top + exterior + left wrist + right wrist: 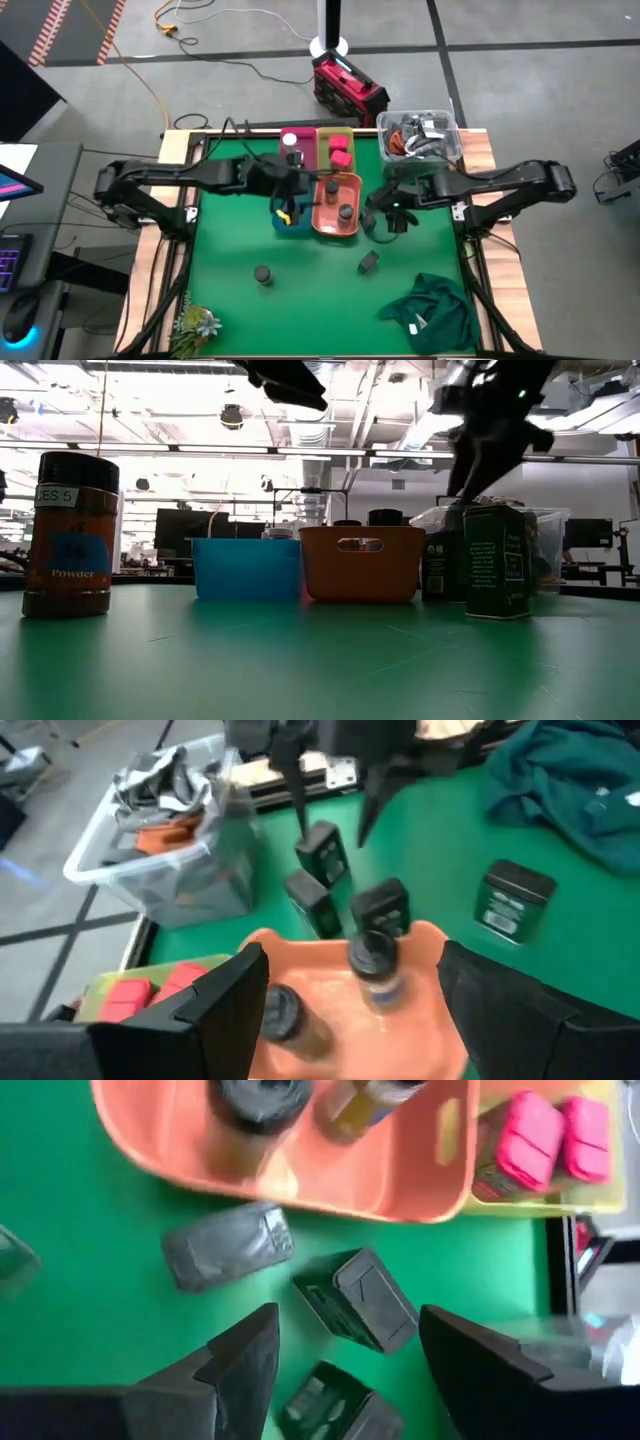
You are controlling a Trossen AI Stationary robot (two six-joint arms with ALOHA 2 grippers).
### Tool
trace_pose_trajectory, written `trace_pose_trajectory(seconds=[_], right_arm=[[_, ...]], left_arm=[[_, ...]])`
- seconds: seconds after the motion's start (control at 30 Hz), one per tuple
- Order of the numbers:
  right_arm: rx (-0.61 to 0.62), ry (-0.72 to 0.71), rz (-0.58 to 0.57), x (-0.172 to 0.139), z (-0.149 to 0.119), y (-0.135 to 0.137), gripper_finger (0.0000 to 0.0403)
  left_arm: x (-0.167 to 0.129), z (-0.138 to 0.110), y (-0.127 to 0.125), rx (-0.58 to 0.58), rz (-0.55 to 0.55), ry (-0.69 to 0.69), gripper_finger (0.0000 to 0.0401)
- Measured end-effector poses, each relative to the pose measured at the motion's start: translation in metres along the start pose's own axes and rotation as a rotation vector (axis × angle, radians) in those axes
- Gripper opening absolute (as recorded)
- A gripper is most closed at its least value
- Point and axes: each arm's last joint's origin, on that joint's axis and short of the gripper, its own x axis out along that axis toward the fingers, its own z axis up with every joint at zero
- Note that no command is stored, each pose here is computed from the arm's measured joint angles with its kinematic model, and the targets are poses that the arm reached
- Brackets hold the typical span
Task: Sort spices by type
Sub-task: Put the top left black seasoning can into the blue tray
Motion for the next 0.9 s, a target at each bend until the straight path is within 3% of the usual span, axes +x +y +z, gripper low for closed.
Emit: trace_pose_trajectory(seconds=[0.2,0.37,0.6,0.9], right_arm=[[-0.158,0.133,0.021,0.025,0.011,-0.011,0.0276],[-0.189,0.210,0.121,0.038,0.022,-0.022,0.0276],[-0.230,0.293,0.187,0.059,0.028,-0.034,0.0276],[-0.247,0.389,0.223,0.088,0.024,-0.033,0.0276]], left_arm=[[-0.008,-0.002,-0.031,0.026,-0.009,0.090,0.0281],[-0.012,-0.012,-0.045,0.045,0.022,0.221,0.0281],[-0.009,-0.042,-0.057,0.046,0.027,0.206,0.0281],[-0.049,-0.069,-0.049,-0.050,0.135,0.147,0.0281]])
